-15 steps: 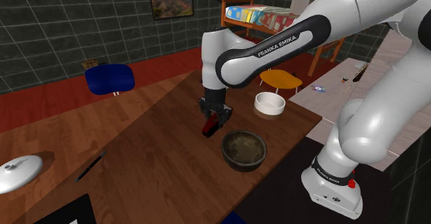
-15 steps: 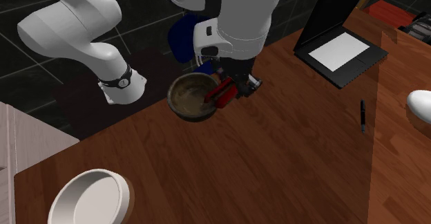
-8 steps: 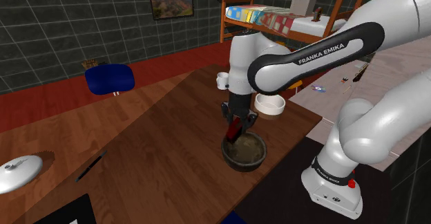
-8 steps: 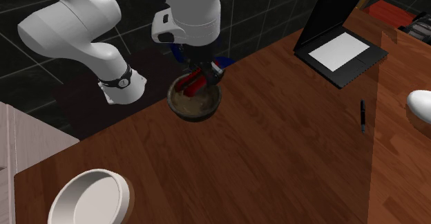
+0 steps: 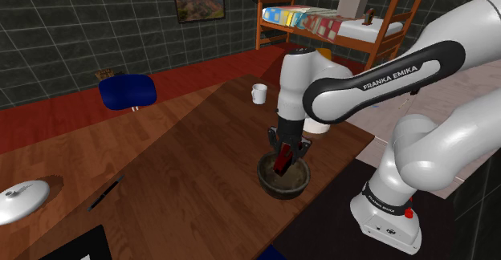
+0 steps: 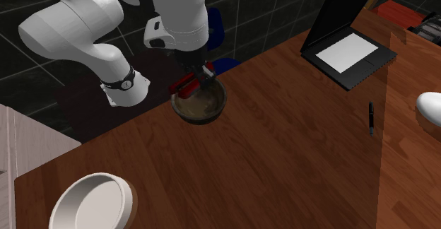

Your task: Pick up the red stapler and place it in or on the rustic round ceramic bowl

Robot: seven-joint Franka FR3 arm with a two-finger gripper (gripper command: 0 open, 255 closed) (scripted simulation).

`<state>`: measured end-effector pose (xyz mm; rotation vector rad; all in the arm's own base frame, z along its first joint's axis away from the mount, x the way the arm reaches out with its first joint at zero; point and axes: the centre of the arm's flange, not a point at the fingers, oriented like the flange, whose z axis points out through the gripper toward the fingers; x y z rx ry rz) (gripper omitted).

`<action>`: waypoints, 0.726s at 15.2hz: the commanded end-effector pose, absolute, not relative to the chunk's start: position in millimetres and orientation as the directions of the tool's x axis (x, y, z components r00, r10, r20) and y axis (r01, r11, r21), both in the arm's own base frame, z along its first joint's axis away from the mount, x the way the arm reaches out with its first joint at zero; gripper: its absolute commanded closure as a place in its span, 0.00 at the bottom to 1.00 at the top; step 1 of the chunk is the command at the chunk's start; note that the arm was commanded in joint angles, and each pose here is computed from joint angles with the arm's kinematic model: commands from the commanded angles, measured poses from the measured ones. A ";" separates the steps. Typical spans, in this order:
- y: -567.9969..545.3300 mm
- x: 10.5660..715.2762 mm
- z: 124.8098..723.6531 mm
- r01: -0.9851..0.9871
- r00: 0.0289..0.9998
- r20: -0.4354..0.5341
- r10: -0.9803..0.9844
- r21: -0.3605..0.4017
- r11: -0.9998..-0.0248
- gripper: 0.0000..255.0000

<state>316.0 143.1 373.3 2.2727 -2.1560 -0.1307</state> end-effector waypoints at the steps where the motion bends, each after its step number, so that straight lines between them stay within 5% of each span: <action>1: 142.8 315.8 363.0 -0.997 0.051 -0.056 -0.997 0.061 -0.054 1.00; 11: 142.8 315.8 325.8 -0.997 0.051 -0.056 -0.997 0.061 -0.054 1.00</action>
